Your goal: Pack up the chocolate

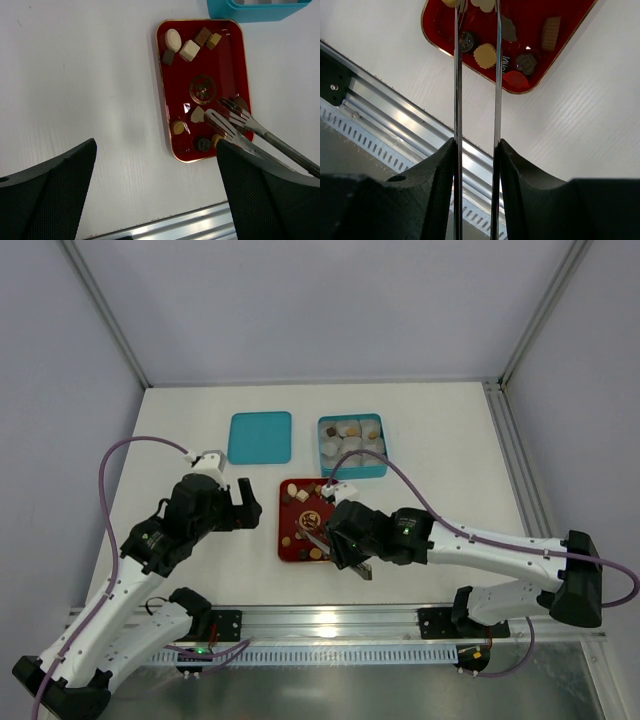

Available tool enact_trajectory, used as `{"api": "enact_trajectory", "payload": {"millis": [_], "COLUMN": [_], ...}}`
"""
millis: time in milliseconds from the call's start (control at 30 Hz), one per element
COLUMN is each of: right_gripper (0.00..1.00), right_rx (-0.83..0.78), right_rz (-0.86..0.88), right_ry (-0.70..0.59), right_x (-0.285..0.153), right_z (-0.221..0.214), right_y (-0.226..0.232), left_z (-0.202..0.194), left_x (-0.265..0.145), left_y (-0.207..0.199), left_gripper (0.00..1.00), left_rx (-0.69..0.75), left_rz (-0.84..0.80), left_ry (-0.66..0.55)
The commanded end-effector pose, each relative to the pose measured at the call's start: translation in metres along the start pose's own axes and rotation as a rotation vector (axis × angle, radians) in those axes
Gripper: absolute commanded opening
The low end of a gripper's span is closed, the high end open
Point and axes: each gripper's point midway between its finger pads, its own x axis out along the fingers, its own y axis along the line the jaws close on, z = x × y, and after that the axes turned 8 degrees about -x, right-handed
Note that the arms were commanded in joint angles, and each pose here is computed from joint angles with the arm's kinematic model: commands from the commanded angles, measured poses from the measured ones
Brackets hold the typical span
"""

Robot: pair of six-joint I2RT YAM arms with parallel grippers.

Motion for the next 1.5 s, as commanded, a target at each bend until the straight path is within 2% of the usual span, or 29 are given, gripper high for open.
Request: {"api": "enact_trajectory", "payload": {"millis": [0, 1200, 1400, 1467], "right_gripper": [0.41, 0.41, 0.4, 0.37], "right_rx": [0.021, 0.01, 0.012, 0.01], "right_rz": [0.004, 0.019, 0.017, 0.016], "right_ry": [-0.036, 0.035, 0.038, 0.044], "right_x": [0.005, 0.035, 0.037, 0.039], "right_z": [0.013, 0.0, -0.001, -0.001], "right_y": [0.012, 0.022, 0.022, 0.023], "left_z": [0.006, 0.007, 0.007, 0.007], "left_x": [-0.001, -0.003, -0.003, -0.003], "left_y": [0.001, -0.001, -0.001, -0.001], "left_gripper": [1.0, 1.0, 1.0, 1.0], "left_rx": [0.003, 0.0, 0.002, 0.002], "left_rz": [0.007, -0.004, -0.004, -0.004], "left_ry": [-0.029, -0.033, -0.034, -0.034]}}
